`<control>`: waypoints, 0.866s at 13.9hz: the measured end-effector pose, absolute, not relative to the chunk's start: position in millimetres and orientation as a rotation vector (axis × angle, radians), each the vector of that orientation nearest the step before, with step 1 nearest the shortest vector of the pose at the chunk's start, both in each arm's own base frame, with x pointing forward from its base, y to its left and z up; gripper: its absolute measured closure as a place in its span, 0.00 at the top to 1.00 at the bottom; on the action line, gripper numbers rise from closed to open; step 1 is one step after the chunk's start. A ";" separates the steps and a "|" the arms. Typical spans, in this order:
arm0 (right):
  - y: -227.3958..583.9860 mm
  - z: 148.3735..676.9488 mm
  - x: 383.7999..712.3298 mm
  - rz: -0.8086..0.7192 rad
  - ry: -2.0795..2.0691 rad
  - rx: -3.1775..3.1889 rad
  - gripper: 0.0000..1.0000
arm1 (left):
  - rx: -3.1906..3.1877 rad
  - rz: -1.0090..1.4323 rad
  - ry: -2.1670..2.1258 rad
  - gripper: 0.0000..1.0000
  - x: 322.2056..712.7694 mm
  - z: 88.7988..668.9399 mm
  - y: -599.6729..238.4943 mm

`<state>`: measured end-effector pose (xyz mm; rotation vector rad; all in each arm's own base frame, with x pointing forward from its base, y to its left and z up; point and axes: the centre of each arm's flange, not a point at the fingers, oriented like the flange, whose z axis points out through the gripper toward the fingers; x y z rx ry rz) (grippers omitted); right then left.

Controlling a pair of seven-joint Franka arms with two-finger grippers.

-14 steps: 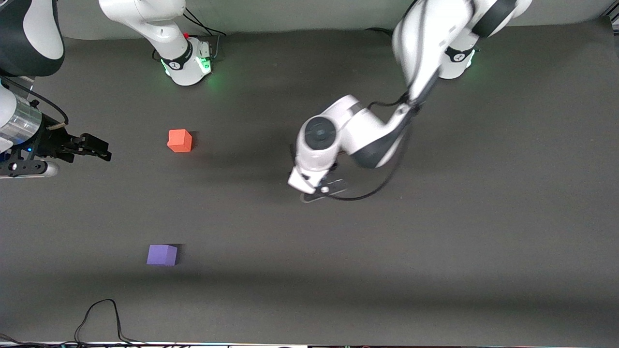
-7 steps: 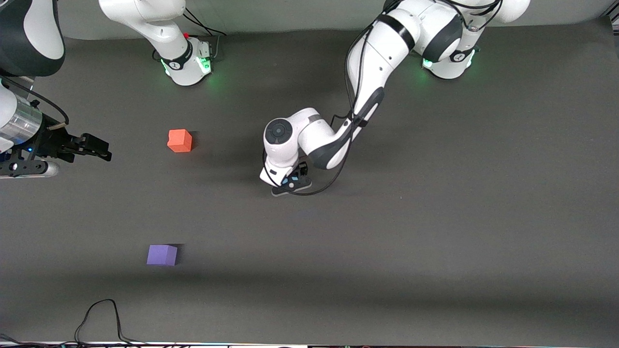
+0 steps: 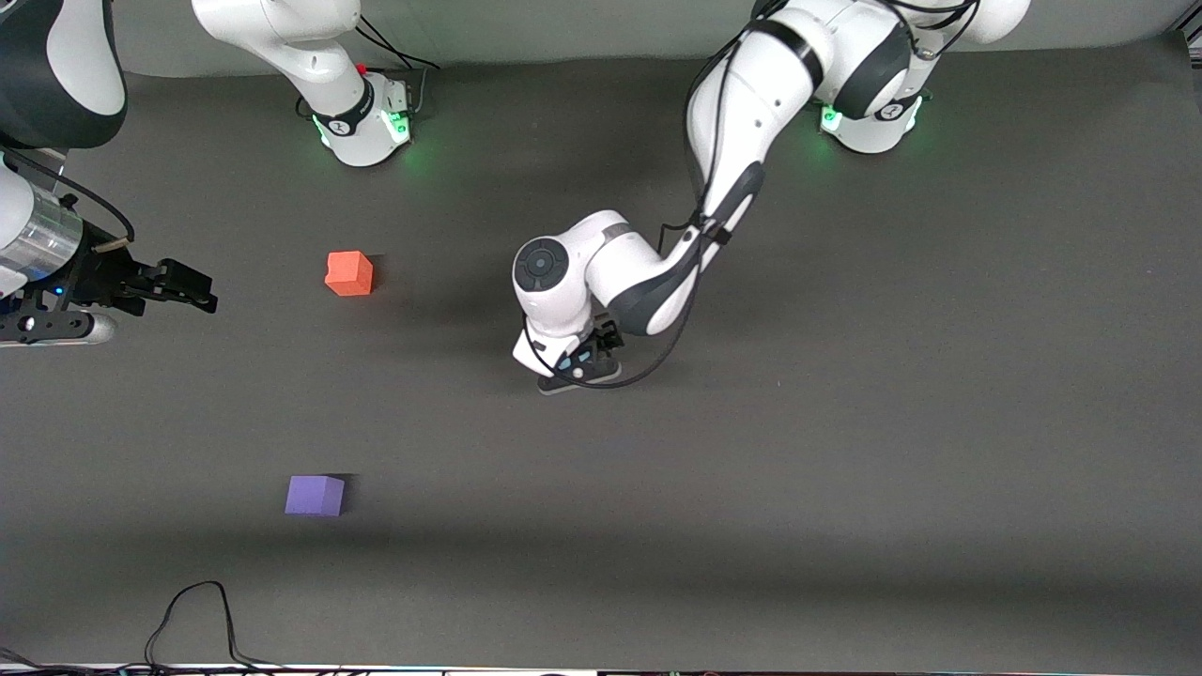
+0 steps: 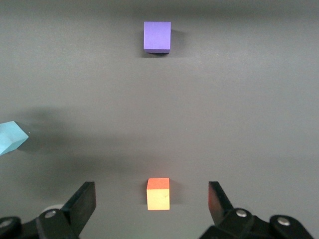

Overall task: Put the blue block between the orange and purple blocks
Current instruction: 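Carry the blue block toward the table middle with the left gripper, then grasp the blue block with the right gripper while the left gripper withdraws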

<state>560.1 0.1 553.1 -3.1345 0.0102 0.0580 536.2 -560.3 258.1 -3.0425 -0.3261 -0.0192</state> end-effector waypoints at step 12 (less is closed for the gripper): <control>247.1 503.5 560.6 0.089 -0.570 -3.095 1.00 | -3.085 0.219 -0.226 1.00 635.8 449.0 -75.7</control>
